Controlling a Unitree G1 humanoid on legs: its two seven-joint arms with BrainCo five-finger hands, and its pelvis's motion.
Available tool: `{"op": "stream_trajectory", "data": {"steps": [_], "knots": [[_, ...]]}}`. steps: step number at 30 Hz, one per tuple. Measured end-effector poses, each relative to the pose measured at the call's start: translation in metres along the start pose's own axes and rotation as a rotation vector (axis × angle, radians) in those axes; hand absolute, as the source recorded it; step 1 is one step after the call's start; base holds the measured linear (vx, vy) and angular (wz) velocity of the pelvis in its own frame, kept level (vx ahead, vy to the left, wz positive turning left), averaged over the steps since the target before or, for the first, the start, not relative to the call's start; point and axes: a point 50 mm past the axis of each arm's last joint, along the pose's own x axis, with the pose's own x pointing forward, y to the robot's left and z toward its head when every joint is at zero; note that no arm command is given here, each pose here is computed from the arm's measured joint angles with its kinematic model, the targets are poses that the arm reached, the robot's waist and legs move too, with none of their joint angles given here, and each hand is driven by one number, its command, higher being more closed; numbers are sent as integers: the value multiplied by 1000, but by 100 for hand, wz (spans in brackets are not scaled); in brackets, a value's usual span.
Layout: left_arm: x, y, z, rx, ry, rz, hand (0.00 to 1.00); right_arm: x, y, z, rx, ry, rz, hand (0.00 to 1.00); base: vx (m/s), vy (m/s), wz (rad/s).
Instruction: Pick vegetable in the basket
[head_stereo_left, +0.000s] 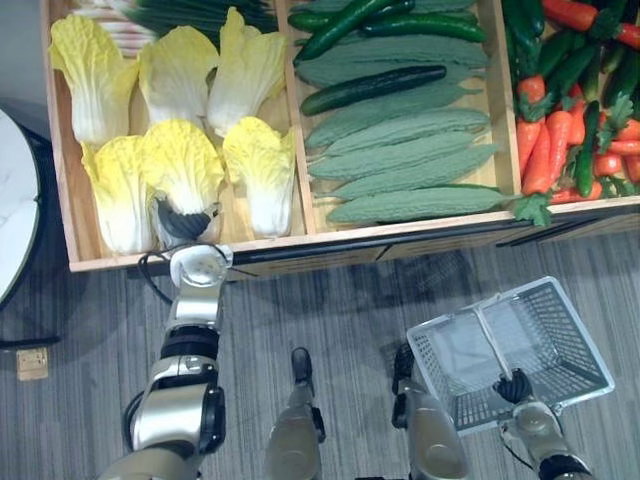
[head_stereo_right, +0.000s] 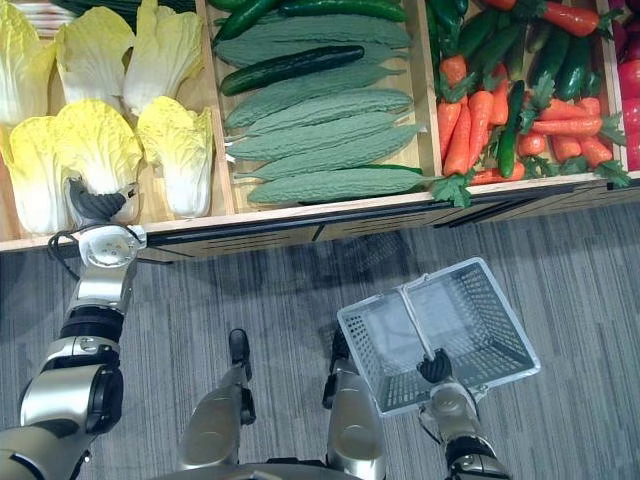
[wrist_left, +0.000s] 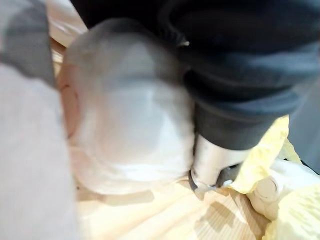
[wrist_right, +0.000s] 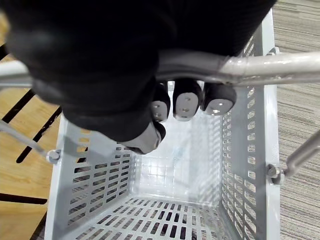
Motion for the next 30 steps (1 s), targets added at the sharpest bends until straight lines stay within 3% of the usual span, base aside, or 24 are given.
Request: {"op": "stream_trajectory", "data": {"steps": [11,27,30], "knots": [[-40,-26,13,-255,2,-42,100,-2,8,-6,12,38,19,100,25,18,7],[-66,0,68,-384,-278,131,100,-20,25,-40,-72,115,100,100,15,4,2],[-78,4,78,-398,-348,107,100,-23,28,-45,-93,121,118,100,-13,5,-9]]}}
